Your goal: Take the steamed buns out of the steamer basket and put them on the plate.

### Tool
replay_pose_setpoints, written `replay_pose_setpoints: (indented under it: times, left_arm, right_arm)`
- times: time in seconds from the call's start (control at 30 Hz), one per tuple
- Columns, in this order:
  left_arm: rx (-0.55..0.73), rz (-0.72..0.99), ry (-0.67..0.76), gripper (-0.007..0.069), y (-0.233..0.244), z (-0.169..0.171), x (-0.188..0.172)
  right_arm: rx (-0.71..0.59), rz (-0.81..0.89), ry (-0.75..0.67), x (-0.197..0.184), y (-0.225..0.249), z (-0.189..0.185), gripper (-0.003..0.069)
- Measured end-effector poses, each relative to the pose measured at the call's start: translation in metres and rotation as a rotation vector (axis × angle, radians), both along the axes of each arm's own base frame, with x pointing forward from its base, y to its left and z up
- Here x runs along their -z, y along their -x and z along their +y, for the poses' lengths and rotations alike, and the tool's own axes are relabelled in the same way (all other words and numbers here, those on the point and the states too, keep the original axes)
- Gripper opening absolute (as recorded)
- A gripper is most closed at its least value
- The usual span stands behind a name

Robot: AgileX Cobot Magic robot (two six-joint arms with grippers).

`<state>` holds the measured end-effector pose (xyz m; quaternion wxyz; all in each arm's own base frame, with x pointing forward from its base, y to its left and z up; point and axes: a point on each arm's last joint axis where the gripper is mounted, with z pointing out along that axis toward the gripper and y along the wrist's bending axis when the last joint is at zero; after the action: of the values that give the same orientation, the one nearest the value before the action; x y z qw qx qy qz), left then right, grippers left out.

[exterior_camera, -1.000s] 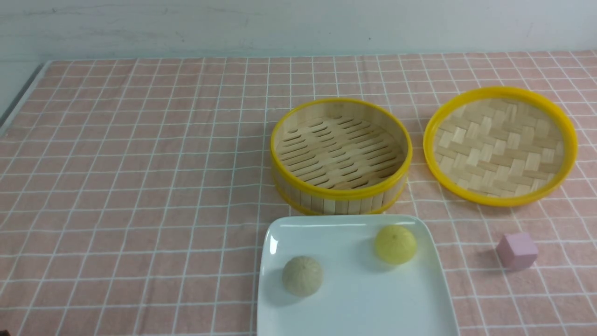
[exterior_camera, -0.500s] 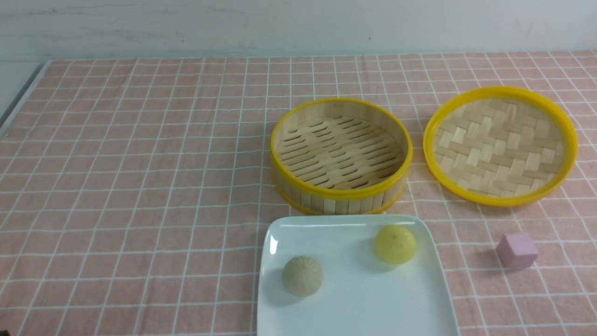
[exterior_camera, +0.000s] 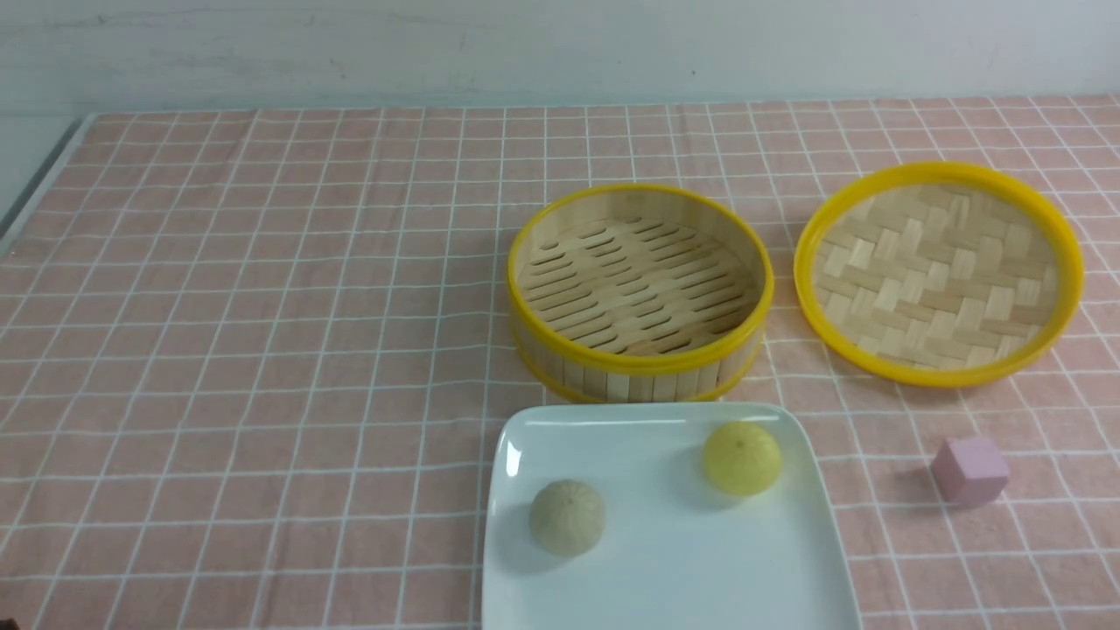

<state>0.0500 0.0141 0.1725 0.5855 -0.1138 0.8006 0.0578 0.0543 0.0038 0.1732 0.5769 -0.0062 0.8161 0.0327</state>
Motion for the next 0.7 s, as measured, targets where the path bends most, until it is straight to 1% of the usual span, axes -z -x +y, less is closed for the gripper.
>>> replay_pose_setpoints:
  times: [0.3, 0.53, 0.7]
  left_arm:
    - [0.0, 0.0, 0.0, 0.0438, 0.0, 0.0, 0.0]
    - [0.0, 0.0, 0.0, 0.0438, 0.0, 0.0, 0.0]
    - [0.0, 0.0, 0.0, 0.0438, 0.0, 0.0, 0.0]
  right_arm:
    - [0.001, -0.004, 0.009, -0.0002, 0.0002, -0.0004, 0.0442]
    - [0.005, -0.034, 0.067, -0.0012, 0.0024, -0.0026, 0.0442]
    - [0.005, -0.034, 0.072, -0.0012, 0.0024, -0.0027, 0.0442]
